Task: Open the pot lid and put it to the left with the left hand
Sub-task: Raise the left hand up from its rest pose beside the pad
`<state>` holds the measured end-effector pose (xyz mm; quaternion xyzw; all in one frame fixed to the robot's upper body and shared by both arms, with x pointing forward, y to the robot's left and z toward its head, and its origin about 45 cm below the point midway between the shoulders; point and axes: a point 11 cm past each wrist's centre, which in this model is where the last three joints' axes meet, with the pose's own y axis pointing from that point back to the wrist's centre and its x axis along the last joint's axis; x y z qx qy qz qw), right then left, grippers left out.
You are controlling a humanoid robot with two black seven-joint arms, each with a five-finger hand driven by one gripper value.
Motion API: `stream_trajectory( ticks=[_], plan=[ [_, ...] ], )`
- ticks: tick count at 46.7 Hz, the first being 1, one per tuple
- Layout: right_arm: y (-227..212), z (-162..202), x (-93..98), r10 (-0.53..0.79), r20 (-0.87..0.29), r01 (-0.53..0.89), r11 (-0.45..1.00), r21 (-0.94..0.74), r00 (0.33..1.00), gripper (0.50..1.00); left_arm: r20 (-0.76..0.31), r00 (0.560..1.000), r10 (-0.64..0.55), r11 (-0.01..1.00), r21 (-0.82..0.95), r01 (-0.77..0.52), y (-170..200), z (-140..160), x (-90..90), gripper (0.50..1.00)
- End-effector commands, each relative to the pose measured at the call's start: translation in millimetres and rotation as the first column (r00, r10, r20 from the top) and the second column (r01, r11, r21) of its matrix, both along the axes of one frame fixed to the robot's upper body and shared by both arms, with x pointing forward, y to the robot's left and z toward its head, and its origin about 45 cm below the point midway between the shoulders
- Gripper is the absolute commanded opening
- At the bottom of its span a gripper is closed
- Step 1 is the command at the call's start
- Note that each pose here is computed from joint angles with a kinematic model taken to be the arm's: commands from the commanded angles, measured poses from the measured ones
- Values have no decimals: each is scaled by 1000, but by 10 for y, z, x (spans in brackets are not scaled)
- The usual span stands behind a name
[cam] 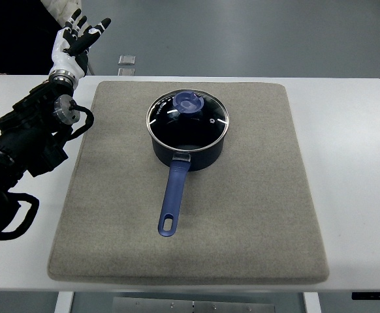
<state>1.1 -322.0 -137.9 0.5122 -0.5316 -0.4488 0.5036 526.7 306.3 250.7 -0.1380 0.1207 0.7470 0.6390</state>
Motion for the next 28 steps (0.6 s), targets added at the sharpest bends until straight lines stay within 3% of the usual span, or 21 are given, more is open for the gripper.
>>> stream_trajectory(
  ticks=[1, 18, 28],
  plan=[
    [-2, 0, 0, 0, 0, 0, 1000, -1, 1000, 917, 2, 1000, 0, 1000, 3, 0, 2, 9, 3, 986],
    [3, 0, 0, 0, 0, 0, 1000, 1, 1000, 917, 7, 1000, 13, 1000, -20, -13, 12, 5, -1, 988],
    [3, 0, 0, 0, 0, 0, 1000, 1, 1000, 917, 77, 997, -32, 999, 17, 31, -136, 410, 144, 988]
  ],
)
